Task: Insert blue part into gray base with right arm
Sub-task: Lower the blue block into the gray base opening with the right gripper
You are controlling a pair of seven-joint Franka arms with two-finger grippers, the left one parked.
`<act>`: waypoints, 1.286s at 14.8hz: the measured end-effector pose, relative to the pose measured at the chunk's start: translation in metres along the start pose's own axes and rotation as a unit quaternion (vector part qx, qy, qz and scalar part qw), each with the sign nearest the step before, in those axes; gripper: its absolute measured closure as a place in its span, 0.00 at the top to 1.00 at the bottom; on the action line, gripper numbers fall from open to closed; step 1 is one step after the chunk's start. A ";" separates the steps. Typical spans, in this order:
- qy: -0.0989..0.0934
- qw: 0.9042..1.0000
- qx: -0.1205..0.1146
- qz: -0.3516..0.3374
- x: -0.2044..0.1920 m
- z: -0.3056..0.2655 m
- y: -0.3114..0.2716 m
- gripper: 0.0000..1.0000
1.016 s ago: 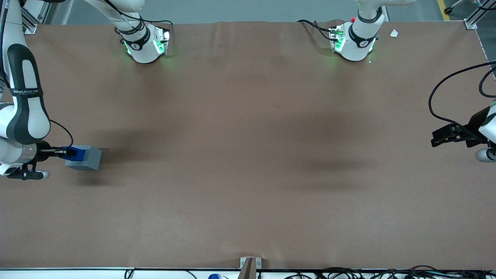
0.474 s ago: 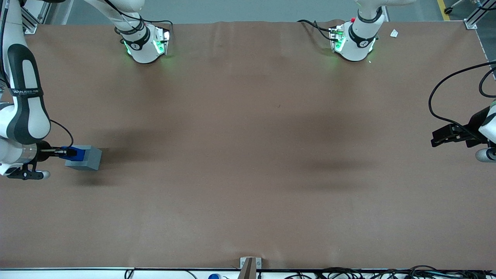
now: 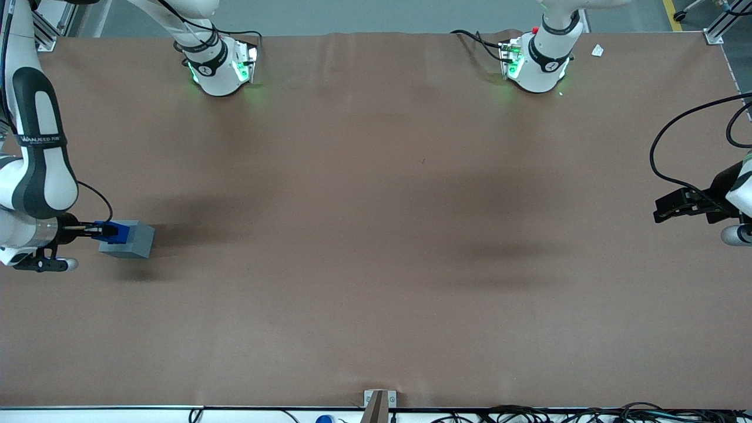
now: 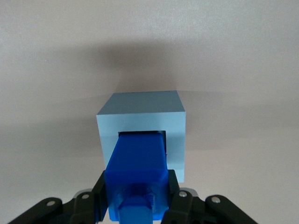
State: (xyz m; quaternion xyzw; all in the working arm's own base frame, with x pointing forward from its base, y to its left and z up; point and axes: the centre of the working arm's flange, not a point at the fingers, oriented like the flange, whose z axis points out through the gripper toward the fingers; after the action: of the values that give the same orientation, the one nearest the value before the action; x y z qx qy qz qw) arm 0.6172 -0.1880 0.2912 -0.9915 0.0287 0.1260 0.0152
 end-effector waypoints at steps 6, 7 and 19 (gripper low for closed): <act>0.003 1.000 -0.001 0.000 0.000 0.003 0.000 0.51; 0.004 1.000 -0.001 0.000 0.001 0.004 0.000 0.51; 0.003 1.000 -0.001 0.000 0.002 0.010 0.001 0.51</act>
State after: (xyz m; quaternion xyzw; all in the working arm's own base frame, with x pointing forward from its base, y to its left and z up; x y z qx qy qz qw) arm 0.6164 -0.1887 0.2810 -0.9919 0.0289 0.1231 0.0142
